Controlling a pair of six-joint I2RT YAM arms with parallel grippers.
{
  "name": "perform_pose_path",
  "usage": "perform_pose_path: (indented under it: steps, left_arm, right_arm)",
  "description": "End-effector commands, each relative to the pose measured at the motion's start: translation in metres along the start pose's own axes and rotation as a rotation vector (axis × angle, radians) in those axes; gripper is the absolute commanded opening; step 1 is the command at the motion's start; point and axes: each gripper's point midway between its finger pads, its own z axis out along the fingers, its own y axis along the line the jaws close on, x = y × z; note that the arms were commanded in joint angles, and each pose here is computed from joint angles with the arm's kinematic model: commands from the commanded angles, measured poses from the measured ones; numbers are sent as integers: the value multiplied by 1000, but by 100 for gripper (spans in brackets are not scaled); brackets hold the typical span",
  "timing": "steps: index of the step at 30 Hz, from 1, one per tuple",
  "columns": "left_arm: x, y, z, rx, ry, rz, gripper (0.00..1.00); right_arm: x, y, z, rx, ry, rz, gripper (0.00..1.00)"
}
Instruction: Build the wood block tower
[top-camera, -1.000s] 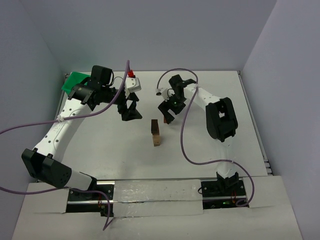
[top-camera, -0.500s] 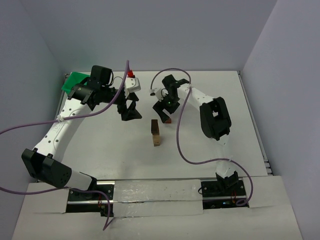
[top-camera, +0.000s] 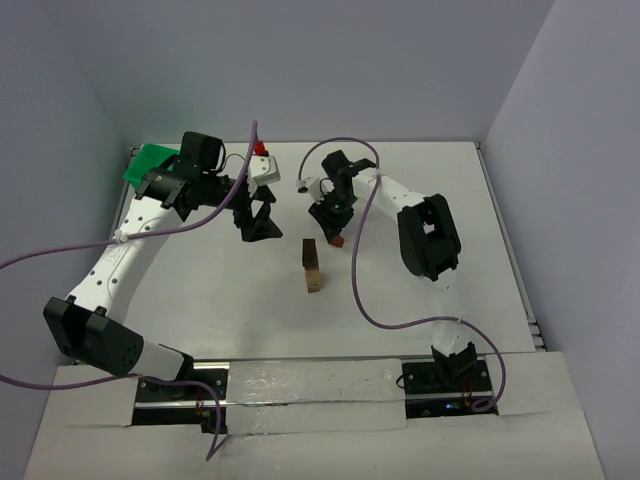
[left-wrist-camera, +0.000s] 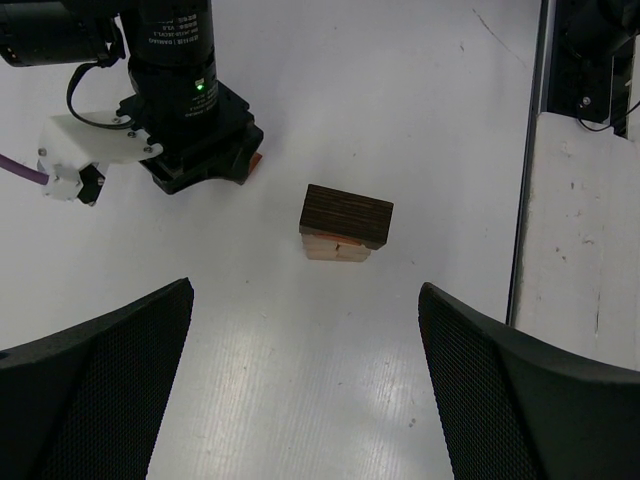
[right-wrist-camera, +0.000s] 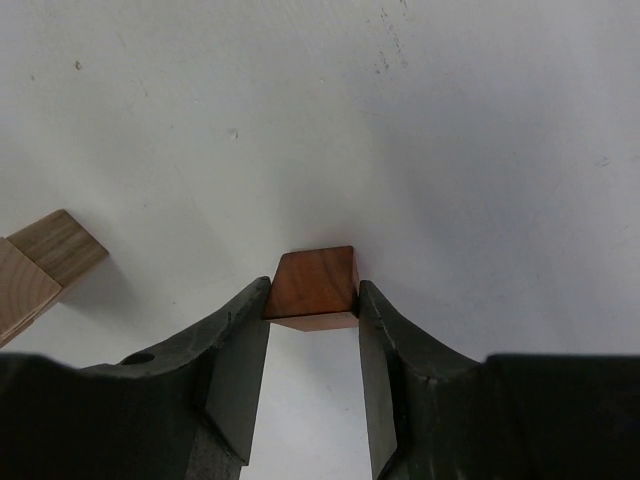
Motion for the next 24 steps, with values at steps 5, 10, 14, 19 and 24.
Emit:
perform_pose_path:
  steps: [5, 10, 14, 19, 24]
  left_arm:
    - [-10, -6, -12, 2, -63, 10, 99]
    - [-15, -4, -19, 13, -119, -42, 97]
    - [-27, -3, -28, 34, -186, -56, 92]
    - [-36, 0, -31, 24, -211, -50, 87]
    - [-64, -7, -37, 41, -316, -221, 84]
  right_arm:
    - [4, 0, -50, -34, -86, 52, 25]
    - [-1, 3, -107, -90, -215, 114, 16]
    - [-13, 10, -172, -192, -375, 168, 16]
    - [-25, 48, -247, -403, -576, 163, 10]
    - [-34, 85, -283, -539, -728, 137, 4]
